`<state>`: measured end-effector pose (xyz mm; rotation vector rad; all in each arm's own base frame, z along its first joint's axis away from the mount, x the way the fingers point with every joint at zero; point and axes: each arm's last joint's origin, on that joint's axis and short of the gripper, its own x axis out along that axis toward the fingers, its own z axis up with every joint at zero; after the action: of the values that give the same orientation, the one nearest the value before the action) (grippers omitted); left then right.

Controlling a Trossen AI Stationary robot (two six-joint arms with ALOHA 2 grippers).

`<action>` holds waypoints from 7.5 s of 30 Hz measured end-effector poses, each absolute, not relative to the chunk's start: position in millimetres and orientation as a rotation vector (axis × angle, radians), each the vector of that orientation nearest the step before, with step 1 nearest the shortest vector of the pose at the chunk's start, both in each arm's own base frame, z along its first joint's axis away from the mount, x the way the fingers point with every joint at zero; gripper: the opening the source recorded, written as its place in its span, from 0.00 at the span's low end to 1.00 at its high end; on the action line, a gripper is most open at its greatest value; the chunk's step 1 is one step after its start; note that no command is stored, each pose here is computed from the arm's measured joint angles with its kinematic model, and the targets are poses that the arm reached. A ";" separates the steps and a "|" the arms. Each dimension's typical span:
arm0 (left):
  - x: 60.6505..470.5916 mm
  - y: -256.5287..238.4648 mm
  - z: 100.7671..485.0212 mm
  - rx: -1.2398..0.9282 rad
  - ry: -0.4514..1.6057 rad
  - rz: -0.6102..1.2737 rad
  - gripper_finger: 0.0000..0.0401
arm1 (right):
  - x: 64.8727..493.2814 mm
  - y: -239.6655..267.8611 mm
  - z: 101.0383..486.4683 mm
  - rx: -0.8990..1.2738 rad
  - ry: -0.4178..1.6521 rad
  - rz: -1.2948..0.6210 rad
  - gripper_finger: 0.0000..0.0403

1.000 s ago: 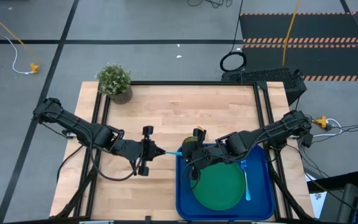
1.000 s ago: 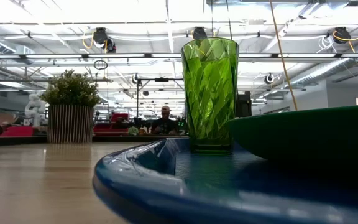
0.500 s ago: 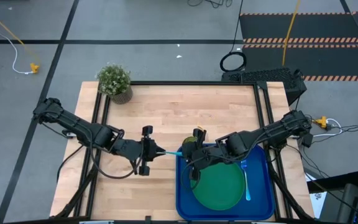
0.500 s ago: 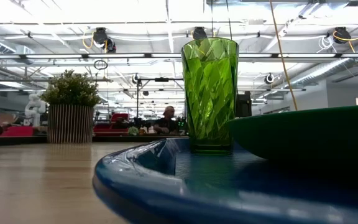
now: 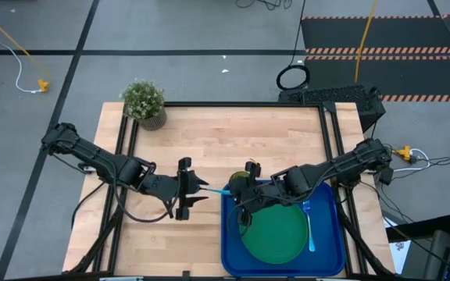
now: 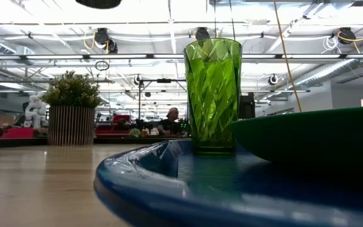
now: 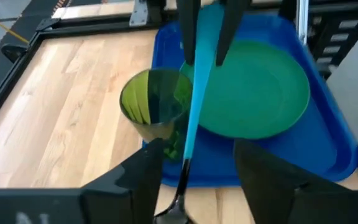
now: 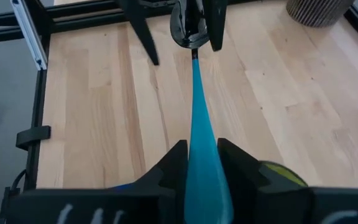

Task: Pick and place plate/cup/fork/spoon on tray
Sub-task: Put the blue spoon on the blue tray to the right of the blue fork

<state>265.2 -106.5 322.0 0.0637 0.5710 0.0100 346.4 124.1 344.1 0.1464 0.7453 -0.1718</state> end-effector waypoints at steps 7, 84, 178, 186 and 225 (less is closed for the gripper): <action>259.4 -103.0 352.6 -0.037 0.348 0.026 0.56 | 341.0 126.0 343.4 0.262 0.768 -0.221 0.15; 217.6 -63.5 376.0 -0.047 0.325 0.307 0.56 | 92.0 176.2 313.6 0.829 1.500 -0.925 0.15; 219.6 -56.5 372.9 -0.083 0.345 0.349 0.56 | 128.5 139.3 178.2 1.090 1.380 -0.712 0.02; 219.9 -57.6 372.7 -0.098 0.353 0.310 0.56 | 114.0 144.4 158.0 1.105 1.509 -0.728 0.01; 220.5 -58.2 374.2 -0.127 0.336 0.303 0.56 | 100.9 175.8 139.8 1.065 1.617 -0.669 0.00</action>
<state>220.5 -58.2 374.2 -0.1271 0.3358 0.3025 100.9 175.8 139.8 1.0653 1.6173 -0.6689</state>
